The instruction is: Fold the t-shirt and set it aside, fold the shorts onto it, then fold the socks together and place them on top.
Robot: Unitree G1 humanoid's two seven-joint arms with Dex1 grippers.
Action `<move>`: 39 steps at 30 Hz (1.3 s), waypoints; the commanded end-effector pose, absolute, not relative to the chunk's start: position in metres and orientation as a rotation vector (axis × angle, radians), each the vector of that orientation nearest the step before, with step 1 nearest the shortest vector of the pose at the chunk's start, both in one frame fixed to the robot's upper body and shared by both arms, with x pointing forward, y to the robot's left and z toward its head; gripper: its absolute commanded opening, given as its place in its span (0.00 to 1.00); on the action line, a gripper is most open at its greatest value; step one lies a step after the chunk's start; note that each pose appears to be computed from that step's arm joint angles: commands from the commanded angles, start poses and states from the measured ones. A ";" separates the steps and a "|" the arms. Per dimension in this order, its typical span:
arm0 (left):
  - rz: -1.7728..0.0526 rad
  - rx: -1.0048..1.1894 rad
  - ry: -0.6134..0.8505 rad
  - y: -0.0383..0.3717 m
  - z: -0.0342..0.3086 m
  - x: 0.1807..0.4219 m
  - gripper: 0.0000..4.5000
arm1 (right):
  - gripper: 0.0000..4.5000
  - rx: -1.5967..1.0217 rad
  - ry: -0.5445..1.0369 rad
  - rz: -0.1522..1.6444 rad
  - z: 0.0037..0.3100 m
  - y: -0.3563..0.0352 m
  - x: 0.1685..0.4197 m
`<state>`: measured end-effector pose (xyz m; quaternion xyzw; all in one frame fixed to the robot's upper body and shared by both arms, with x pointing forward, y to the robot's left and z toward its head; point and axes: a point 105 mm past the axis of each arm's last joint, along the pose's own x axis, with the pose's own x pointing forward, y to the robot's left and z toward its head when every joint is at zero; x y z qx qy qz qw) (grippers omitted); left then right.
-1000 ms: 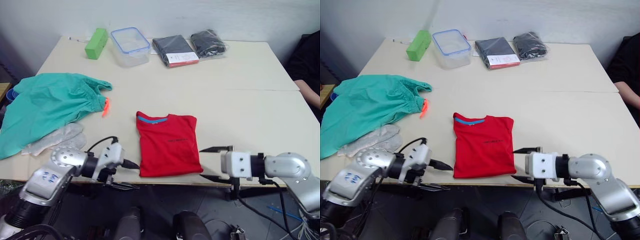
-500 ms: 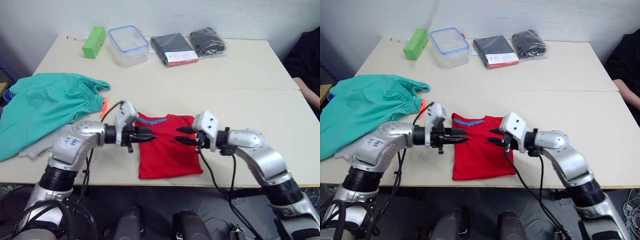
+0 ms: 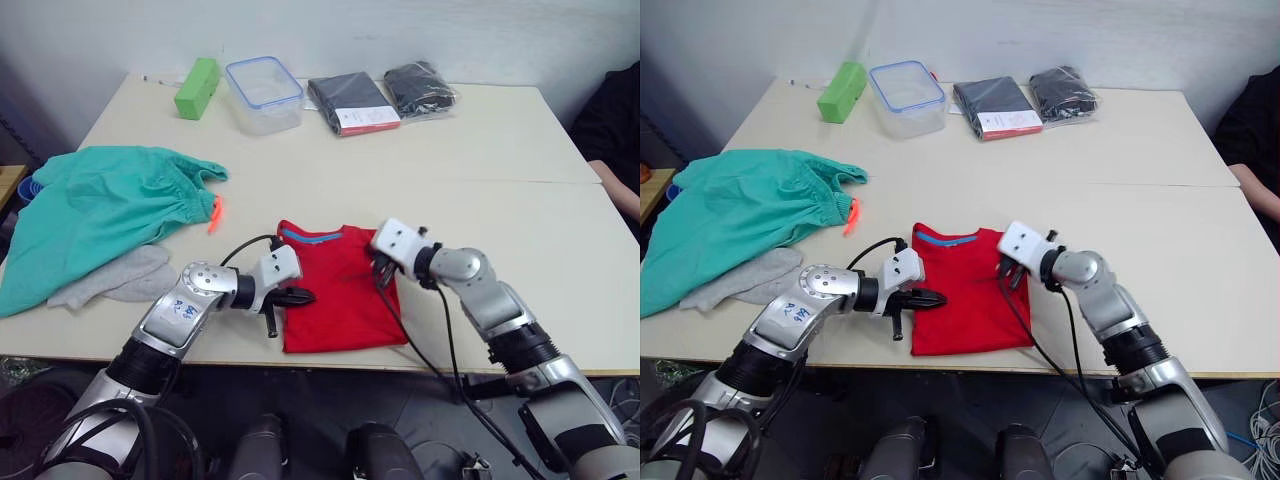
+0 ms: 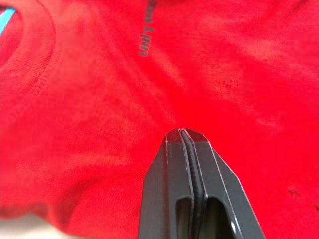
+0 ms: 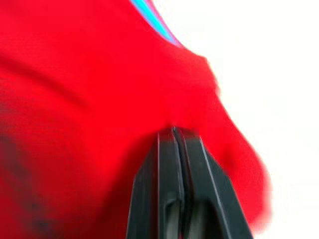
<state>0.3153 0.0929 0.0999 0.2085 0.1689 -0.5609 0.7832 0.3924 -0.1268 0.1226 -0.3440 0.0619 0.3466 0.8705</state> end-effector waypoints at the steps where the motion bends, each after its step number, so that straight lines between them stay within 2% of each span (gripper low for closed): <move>1: -1.143 0.450 0.461 0.112 0.083 0.317 0.01 | 0.00 -0.692 0.166 0.701 0.120 -0.137 0.390; 6: -1.154 0.431 0.403 0.107 0.096 0.319 0.01 | 0.00 -0.631 0.071 0.719 0.146 -0.133 0.380; 8: -1.183 0.372 0.350 0.100 0.110 0.317 0.01 | 0.00 -0.542 -0.008 0.810 0.164 -0.117 0.363; 10: -1.203 0.292 0.300 0.092 0.130 0.319 0.01 | 0.00 -0.497 -0.052 0.944 0.174 -0.102 0.334; 12: -1.203 0.267 0.298 0.090 0.137 0.325 0.01 | 0.00 -0.545 0.006 1.083 0.158 -0.094 0.303; 15: -1.192 0.313 0.333 0.090 0.131 0.336 0.01 | 0.00 -0.658 0.108 1.187 0.128 -0.095 0.276; 19: -1.040 0.335 0.407 0.102 0.117 0.373 0.01 | 0.00 -0.760 0.237 1.133 0.099 -0.114 0.273; 23: -0.925 0.394 0.429 0.126 0.113 0.398 0.01 | 0.00 -0.766 0.258 1.100 0.098 -0.122 0.273; 27: -0.857 0.390 0.379 0.151 0.129 0.414 0.01 | 0.00 -0.681 0.269 1.128 0.107 -0.131 0.255; 30: -1.002 0.342 0.290 0.144 0.154 0.401 0.01 | 0.00 -0.509 0.270 1.079 0.122 -0.138 0.251; 33: -1.229 0.345 0.217 0.130 0.171 0.369 0.01 | 0.00 -0.294 0.351 0.982 0.133 -0.156 0.258; 34: -1.303 0.336 0.200 0.125 0.176 0.357 0.00 | 0.04 -0.221 0.394 0.952 0.135 -0.162 0.260; 36: -1.429 0.302 0.178 0.113 0.183 0.334 0.09 | 0.12 -0.048 0.478 0.890 0.137 -0.173 0.265; 37: -1.470 0.299 0.175 0.107 0.184 0.326 0.14 | 0.21 0.036 0.512 0.863 0.137 -0.177 0.268; 38: -1.500 0.312 0.170 0.102 0.184 0.320 0.18 | 0.26 0.107 0.540 0.837 0.137 -0.180 0.272; 39: -1.522 0.327 0.164 0.098 0.183 0.315 0.28 | 0.36 0.165 0.564 0.810 0.137 -0.183 0.276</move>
